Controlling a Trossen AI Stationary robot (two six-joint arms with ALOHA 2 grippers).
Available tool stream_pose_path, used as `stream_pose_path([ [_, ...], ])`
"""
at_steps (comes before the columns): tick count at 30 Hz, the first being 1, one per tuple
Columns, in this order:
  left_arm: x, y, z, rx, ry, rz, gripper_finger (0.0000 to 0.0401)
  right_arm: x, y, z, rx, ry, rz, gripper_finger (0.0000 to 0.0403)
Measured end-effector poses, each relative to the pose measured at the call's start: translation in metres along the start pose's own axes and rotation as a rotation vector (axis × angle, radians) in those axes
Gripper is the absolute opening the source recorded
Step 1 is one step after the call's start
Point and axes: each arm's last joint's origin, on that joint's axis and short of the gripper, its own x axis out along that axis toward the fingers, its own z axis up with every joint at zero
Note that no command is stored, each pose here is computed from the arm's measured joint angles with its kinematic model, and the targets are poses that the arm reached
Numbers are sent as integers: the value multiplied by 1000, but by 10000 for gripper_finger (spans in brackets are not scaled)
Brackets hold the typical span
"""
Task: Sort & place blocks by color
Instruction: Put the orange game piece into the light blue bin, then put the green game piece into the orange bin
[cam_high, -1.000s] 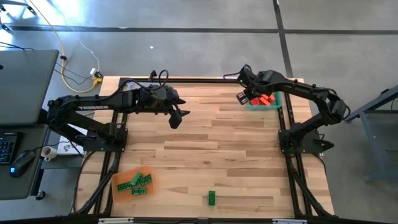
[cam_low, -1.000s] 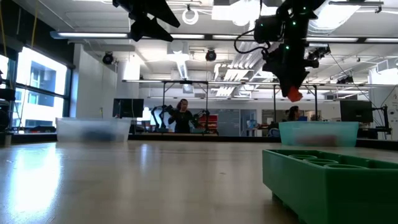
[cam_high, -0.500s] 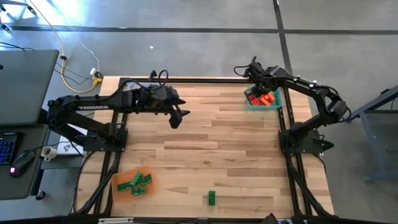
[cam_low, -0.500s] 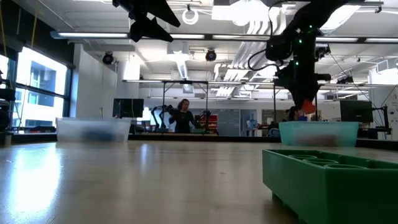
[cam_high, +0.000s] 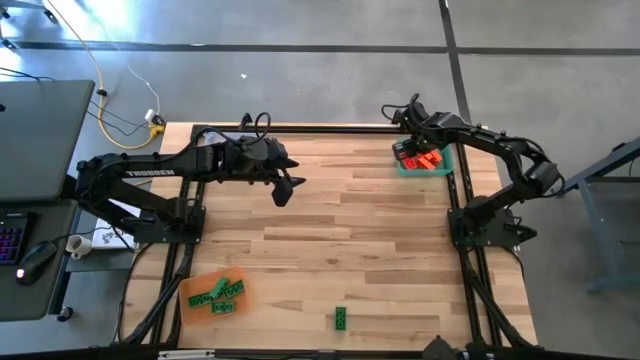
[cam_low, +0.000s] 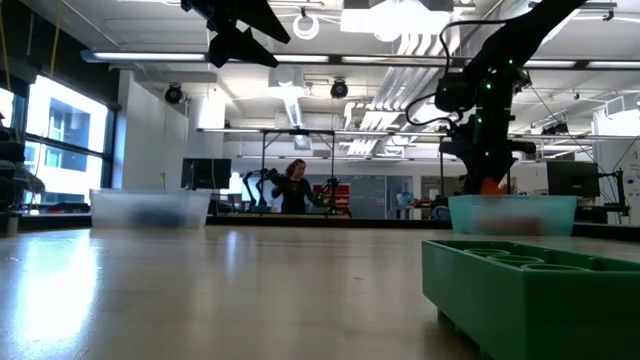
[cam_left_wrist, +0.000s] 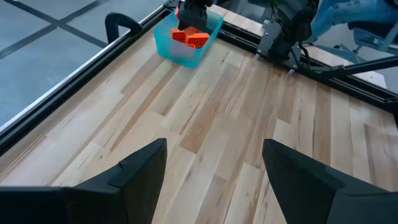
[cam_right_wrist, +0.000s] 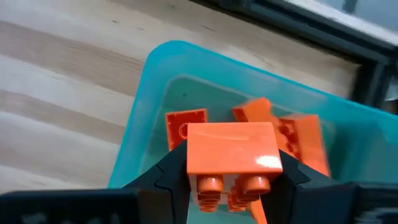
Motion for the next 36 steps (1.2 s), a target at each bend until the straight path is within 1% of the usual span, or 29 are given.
stream_pose_path([
  [5, 0, 0, 0, 0, -1, 0, 253, 2, -2, 0, 18, 9, 29, 126],
  [8, 0, 0, 0, -19, -1, 0, 253, 2, -1, -1, 18, 21, 53, 136],
  [16, 0, 0, 0, -41, 0, 0, 253, 2, -2, -4, 36, 49, 39, 211],
  [19, 0, 0, 0, -41, -1, -1, 253, -1, -3, -4, 43, 75, 30, 226],
  [23, 0, 0, 0, -41, 0, 0, 253, -12, -4, -1, 63, 98, 11, 223],
  [27, 0, 0, 0, -40, 3, 1, 253, -30, -1, 4, 66, 84, 17, 216],
  [31, 0, 1, -3, -38, 29, 9, 253, -53, 9, 3, 86, 87, 57, 213],
  [36, 0, 3, -9, -30, 91, 30, 253, -80, 29, -12, 129, 57, 128, 213],
])
